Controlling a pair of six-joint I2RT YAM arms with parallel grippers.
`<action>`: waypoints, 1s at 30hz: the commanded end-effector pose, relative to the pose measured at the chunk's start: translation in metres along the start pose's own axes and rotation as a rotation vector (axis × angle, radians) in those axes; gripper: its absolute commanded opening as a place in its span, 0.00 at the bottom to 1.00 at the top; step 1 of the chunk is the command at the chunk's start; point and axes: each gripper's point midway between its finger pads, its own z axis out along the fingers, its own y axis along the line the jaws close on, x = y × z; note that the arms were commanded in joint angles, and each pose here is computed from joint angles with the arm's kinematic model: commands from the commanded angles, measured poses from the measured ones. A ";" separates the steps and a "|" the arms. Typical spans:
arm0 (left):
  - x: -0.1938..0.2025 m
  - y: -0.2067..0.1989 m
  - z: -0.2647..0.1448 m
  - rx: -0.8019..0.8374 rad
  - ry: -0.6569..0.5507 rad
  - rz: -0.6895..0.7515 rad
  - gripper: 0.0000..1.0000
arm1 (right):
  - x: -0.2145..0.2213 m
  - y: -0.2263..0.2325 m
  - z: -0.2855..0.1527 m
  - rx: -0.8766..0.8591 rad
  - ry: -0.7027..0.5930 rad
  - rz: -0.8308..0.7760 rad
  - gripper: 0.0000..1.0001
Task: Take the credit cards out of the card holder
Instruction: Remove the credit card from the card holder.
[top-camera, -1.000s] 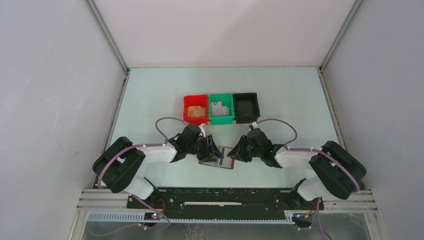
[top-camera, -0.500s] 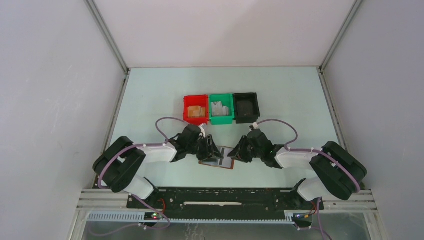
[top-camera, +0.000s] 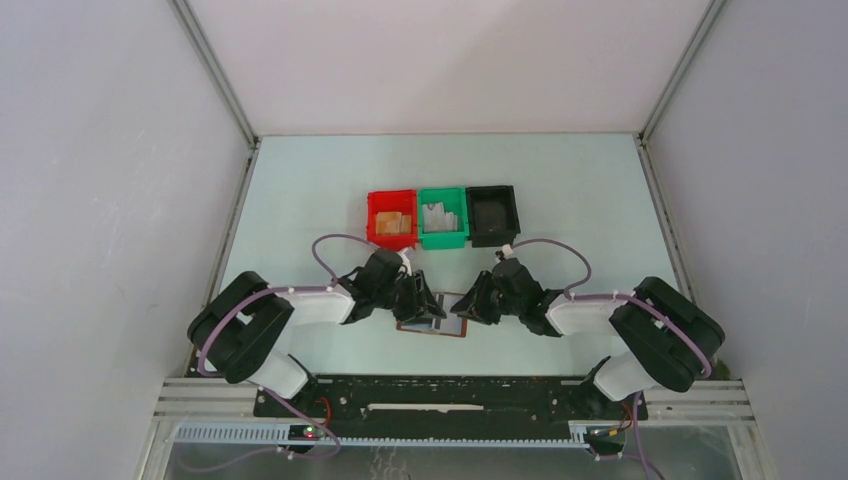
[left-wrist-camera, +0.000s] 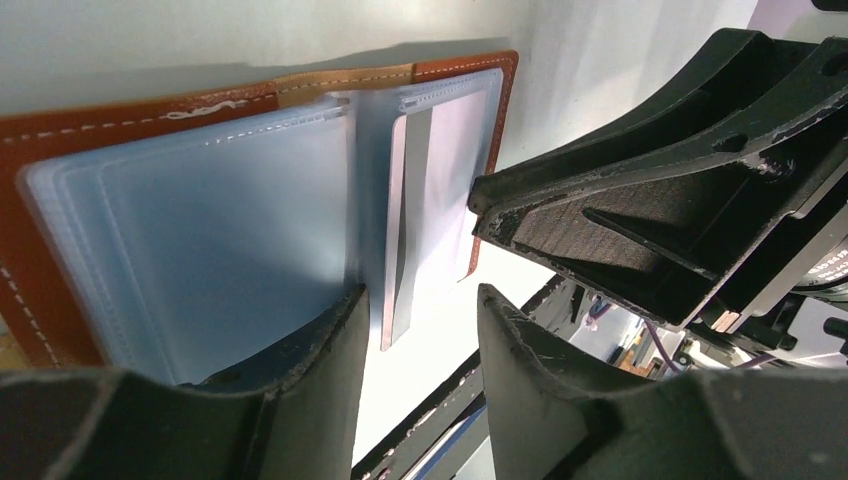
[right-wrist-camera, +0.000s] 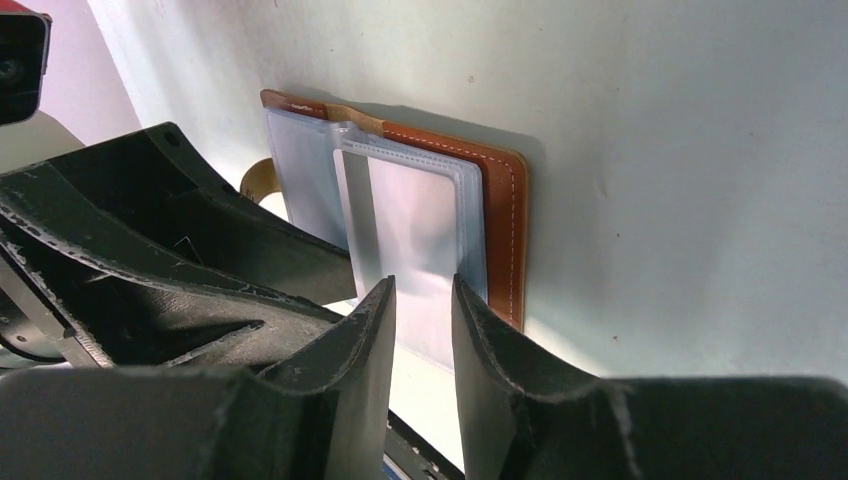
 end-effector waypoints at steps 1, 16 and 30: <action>-0.011 -0.010 0.001 0.018 -0.029 0.048 0.48 | 0.007 -0.004 0.003 0.007 0.015 0.001 0.36; -0.028 -0.016 -0.010 0.000 -0.122 0.154 0.34 | 0.010 -0.008 0.006 0.015 0.031 0.008 0.35; -0.041 -0.020 -0.004 0.038 -0.145 0.149 0.29 | 0.011 -0.009 0.006 0.019 0.034 0.005 0.35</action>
